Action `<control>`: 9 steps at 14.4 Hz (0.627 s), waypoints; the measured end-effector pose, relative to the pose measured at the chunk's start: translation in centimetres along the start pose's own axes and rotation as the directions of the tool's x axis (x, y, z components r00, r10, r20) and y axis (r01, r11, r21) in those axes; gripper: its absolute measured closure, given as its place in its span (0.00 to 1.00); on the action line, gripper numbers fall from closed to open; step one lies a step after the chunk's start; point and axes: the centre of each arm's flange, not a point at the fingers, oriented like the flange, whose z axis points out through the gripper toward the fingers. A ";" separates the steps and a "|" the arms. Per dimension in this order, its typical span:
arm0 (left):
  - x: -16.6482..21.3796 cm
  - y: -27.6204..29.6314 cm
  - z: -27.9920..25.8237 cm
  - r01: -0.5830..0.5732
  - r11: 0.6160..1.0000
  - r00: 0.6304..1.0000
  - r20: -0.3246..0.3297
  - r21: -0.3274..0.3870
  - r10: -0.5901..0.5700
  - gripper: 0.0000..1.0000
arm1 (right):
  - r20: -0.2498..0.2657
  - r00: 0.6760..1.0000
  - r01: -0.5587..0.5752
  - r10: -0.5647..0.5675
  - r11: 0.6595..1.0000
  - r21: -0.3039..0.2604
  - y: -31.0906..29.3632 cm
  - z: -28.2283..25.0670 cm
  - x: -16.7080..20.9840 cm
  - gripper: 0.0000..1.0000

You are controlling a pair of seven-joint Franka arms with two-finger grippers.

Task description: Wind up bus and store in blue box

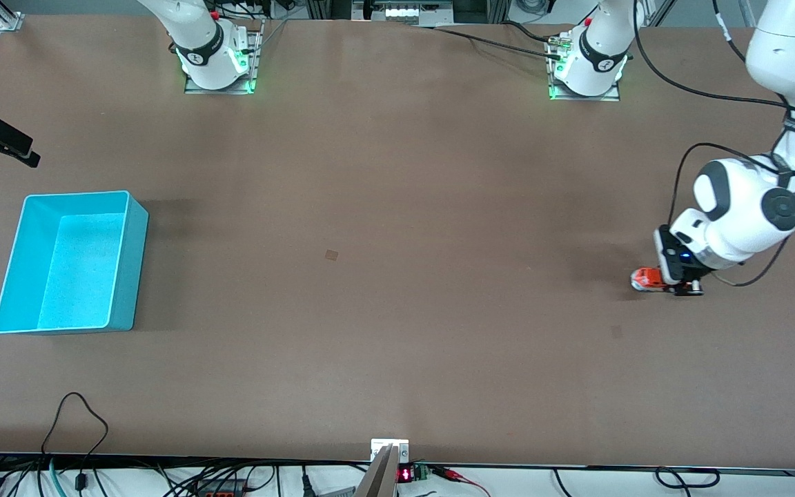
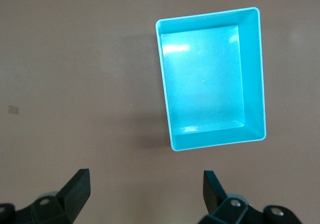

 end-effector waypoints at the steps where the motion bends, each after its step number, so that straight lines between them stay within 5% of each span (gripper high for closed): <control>1: -1.2 0.0 0.0 0.015 1.000 1.000 0.002 0.003 -0.015 0.48 | 0.000 1.000 0.000 0.000 1.000 0.000 0.0 0.0 0.0 0.00; 9: -4.0 -0.3 0.0 0.005 1.000 1.000 0.005 0.006 -0.005 0.48 | -0.001 1.000 0.000 0.000 1.000 0.000 0.0 0.0 0.0 0.00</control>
